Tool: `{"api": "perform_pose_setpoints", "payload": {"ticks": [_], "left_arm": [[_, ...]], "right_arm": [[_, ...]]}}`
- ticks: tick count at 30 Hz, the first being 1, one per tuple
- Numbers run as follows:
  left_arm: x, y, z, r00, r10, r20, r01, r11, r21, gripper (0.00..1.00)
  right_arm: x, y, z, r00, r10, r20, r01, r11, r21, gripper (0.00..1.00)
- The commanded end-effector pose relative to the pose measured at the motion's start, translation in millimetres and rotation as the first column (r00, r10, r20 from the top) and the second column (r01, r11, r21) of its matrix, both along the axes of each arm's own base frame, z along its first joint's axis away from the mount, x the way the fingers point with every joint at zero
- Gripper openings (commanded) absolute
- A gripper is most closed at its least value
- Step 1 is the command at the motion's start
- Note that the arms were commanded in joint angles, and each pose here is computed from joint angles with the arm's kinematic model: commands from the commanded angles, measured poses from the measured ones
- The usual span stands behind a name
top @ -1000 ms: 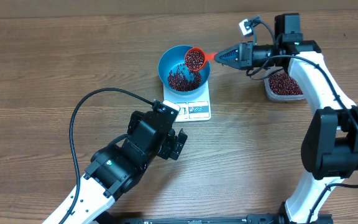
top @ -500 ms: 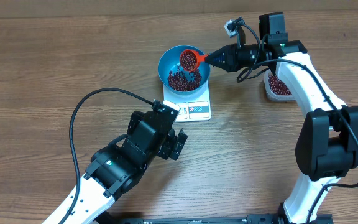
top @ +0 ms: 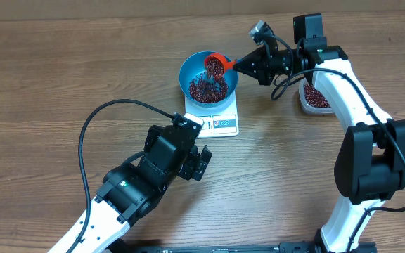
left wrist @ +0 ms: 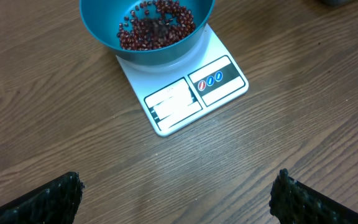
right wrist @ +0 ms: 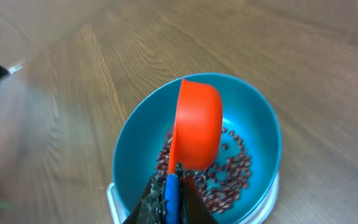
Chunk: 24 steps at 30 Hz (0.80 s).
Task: Scoop item into bowl and weigh 150g on scale
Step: 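Carry the scoop left and tilt it over the teal bowl, then tip the red scoop to empty beans into the teal bowl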
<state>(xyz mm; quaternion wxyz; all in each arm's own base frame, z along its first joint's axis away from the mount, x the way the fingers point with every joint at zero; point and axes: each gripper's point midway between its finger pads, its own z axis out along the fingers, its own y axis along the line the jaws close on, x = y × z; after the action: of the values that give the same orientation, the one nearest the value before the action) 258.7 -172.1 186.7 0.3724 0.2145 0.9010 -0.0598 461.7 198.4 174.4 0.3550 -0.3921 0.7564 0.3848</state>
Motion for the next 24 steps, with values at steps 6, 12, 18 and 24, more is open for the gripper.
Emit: {"api": "perform_pose_setpoints", "payload": {"ticks": [6, 12, 18, 24], "left_arm": [[-0.3, -0.4, -3.6, 1.0, -0.011, -0.007, 0.011, 1.0, 0.011, 1.0], [-0.3, -0.4, -3.6, 1.0, -0.01, -0.007, 0.01, 1.0, 0.011, 0.99], [-0.3, -0.4, -3.6, 1.0, -0.011, -0.007, 0.011, 1.0, 0.011, 0.99], [-0.3, -0.3, -3.6, 1.0, -0.01, -0.007, 0.01, 1.0, 0.011, 1.0]], "right_arm": [[9.5, 2.1, 13.4, 0.955, 0.118, 0.272, -0.105, 0.992, -0.064, 0.04], [5.0, 5.5, 18.2, 0.904, 0.197, 0.379, -0.179, 0.98, -0.081, 0.04], [0.0, 9.5, 24.8, 0.783, 0.3, 0.545, -0.272, 0.953, -0.133, 0.04], [4.1, 9.7, 28.2, 0.72, 0.324, 0.614, -0.28, 0.945, -0.17, 0.04]]}}
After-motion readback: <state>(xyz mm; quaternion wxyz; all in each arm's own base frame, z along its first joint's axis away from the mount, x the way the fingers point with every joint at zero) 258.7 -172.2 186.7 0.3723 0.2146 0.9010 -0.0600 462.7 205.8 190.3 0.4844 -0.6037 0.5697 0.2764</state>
